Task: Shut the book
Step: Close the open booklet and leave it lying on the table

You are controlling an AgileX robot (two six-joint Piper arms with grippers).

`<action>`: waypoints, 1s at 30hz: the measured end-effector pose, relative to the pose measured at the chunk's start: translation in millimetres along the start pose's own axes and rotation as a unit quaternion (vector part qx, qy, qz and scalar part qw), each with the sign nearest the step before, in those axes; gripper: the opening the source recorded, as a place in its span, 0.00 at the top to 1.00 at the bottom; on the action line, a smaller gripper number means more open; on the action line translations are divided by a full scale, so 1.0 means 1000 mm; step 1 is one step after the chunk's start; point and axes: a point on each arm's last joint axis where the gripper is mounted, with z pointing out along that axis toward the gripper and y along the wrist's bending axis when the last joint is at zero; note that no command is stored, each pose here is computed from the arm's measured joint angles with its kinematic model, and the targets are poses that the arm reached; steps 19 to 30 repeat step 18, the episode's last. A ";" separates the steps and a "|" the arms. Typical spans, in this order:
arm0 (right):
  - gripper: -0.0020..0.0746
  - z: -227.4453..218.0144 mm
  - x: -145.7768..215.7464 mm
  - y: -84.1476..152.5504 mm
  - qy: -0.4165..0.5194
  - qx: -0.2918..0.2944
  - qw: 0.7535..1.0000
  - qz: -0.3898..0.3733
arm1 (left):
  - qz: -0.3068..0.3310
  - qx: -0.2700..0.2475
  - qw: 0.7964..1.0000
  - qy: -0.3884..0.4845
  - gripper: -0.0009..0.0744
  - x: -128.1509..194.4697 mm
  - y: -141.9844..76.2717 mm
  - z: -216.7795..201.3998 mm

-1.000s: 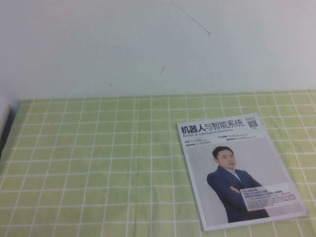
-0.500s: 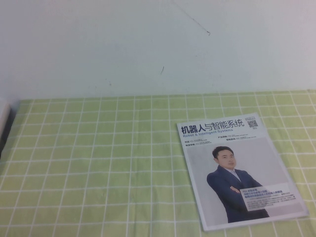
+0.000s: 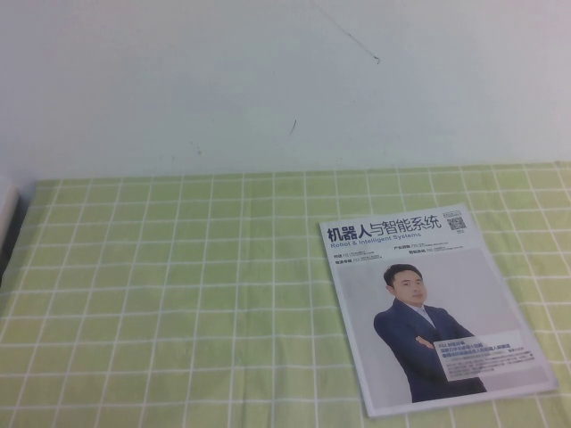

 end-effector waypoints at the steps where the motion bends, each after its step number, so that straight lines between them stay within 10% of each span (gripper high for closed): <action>1: 0.98 0.000 0.000 0.000 0.000 0.000 1.000 0.000 | 0.000 0.000 1.000 0.000 0.99 0.000 0.000 0.000; 30: 0.98 0.000 0.000 0.000 0.000 0.001 1.000 -0.002 | -0.002 -0.006 1.000 0.001 0.99 0.000 0.001 0.000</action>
